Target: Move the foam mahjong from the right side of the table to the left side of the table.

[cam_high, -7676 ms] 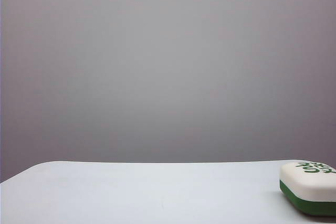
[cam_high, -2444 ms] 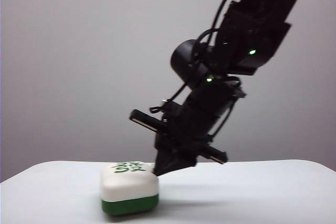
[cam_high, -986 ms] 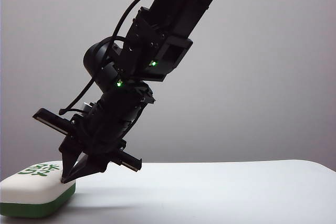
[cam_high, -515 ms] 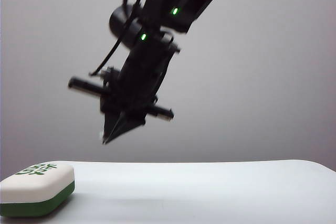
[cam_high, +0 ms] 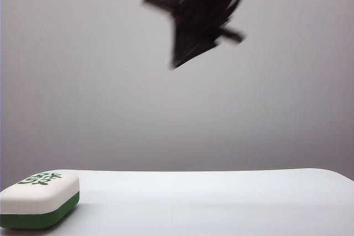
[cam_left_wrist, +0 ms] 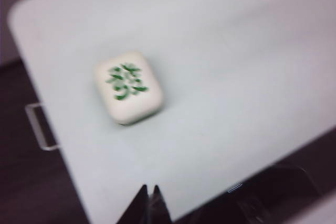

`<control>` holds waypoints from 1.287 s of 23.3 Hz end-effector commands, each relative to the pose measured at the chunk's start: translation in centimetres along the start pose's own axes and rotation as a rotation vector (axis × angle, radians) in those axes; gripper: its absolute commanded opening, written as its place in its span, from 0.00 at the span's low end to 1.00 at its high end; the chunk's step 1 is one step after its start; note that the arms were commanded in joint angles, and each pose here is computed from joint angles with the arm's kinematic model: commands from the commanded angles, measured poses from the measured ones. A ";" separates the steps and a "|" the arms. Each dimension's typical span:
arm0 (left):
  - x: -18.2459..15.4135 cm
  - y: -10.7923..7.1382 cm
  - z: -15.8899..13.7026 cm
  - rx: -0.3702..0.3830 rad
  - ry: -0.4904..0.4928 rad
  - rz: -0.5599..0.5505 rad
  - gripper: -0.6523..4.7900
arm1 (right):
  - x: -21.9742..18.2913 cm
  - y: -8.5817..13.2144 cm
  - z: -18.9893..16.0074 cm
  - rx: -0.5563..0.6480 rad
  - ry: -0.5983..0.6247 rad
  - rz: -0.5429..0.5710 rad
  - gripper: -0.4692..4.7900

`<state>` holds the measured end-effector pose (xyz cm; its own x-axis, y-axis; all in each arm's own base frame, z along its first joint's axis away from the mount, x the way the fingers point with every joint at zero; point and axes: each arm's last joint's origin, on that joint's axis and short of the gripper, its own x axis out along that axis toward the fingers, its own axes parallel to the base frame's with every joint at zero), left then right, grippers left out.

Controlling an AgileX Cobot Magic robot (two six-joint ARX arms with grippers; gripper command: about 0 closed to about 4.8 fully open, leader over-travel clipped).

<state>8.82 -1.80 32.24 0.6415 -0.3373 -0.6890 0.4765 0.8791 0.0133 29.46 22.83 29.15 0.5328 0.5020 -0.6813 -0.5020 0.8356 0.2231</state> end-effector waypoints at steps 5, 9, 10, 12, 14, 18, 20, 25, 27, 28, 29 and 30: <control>-0.9 -1.0 -3.8 0.057 -0.246 0.162 0.11 | -9.3 -4.6 -7.3 0.081 -0.321 -0.074 0.08; -0.3 -1.2 -4.5 0.050 -0.405 0.158 0.11 | -14.5 -5.6 -12.6 0.113 -0.499 -0.195 0.08; -0.4 -1.2 -4.4 0.047 -0.459 0.148 0.11 | -15.2 -5.8 -13.5 0.117 -0.533 -0.213 0.08; -0.3 -1.1 -4.0 0.030 -0.590 0.164 0.11 | -16.5 -6.4 -15.6 0.138 -0.605 -0.253 0.08; 0.4 -0.9 -4.1 0.004 -0.644 0.157 0.11 | -17.0 -7.0 -17.6 0.158 -0.650 -0.281 0.08; 3.0 -0.5 -4.8 -0.010 -0.648 0.120 0.11 | -17.3 -7.8 -20.8 0.193 -0.770 -0.299 0.08; 4.2 -0.3 -5.1 -0.061 -0.693 0.082 0.11 | -17.7 -7.9 -22.0 0.193 -0.840 -0.304 0.08; 6.3 0.1 -6.0 -0.098 -0.720 0.074 0.11 | -17.1 -8.2 -24.5 0.186 -0.928 -0.297 0.08; 7.2 0.2 -6.6 -0.087 -0.748 0.069 0.11 | -15.9 -8.5 -25.0 0.184 -0.880 -0.283 0.08; 7.9 0.2 -7.0 -0.106 -0.772 0.065 0.11 | -15.1 -8.7 -25.5 0.183 -0.859 -0.281 0.08; 8.7 0.3 -7.5 -0.146 -0.801 0.047 0.11 | -14.2 -9.0 -26.1 0.188 -0.828 -0.288 0.08; 9.2 0.3 -7.8 -0.164 -0.814 0.035 0.11 | -13.5 -9.3 -26.5 0.187 -0.807 -0.294 0.08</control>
<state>10.12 -1.95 20.05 0.9226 -0.3857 -0.0035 0.3834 0.9180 -0.1017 8.80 2.38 17.98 0.9772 0.2044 -0.0572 -0.1811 0.9434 0.2780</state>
